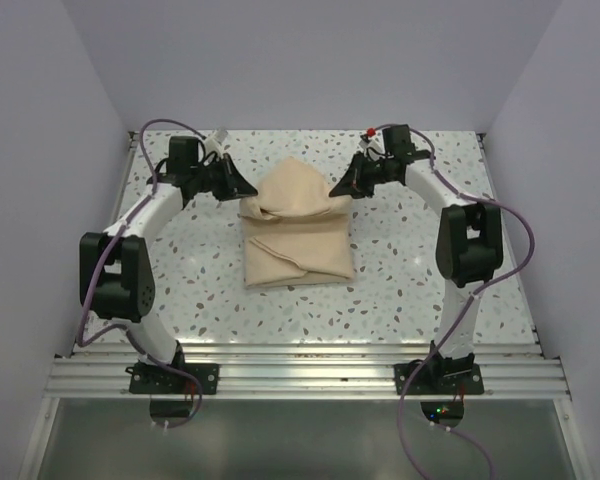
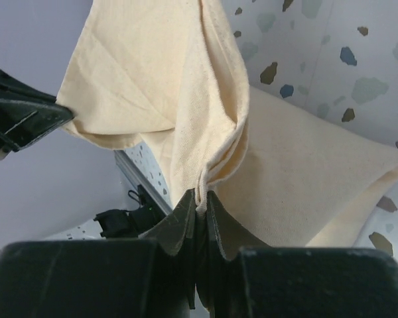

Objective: Prepare the surgical pack

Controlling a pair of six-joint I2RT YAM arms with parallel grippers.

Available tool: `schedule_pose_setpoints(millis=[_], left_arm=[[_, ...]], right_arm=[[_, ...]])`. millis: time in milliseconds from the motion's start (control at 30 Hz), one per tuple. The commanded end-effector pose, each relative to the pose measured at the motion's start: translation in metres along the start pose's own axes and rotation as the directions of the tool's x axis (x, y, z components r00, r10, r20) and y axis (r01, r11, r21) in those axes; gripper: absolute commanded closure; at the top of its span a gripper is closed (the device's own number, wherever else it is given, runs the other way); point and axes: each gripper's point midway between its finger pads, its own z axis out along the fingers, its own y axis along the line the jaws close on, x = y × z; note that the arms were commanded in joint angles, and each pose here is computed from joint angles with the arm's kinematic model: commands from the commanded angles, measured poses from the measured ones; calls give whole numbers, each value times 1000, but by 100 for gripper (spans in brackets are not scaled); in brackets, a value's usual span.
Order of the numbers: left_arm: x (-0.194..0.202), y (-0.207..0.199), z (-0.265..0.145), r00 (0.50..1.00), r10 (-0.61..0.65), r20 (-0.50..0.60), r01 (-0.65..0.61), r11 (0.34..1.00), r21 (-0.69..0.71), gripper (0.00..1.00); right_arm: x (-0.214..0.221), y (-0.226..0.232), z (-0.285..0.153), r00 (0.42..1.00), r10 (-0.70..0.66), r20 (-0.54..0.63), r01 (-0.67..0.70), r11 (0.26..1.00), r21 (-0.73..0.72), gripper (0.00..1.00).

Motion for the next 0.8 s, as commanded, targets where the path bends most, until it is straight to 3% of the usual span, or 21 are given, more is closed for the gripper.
schedule_pose_setpoints(millis=[0, 167, 400, 767], left_arm=[[8, -44, -27, 995, 91, 29, -93, 993, 69, 100], [34, -57, -43, 995, 99, 12, -100, 993, 70, 100], [96, -35, -42, 993, 68, -100, -65, 997, 34, 100], [138, -17, -47, 986, 48, -159, -50, 999, -8, 100]], right_arm=[[12, 19, -24, 997, -75, 6, 75, 997, -12, 99], [24, 12, -29, 997, -82, -12, 83, 996, 17, 99], [40, 5, -33, 997, -66, -27, 66, 997, 29, 98], [80, -16, -35, 996, -28, -90, 33, 998, 51, 98]])
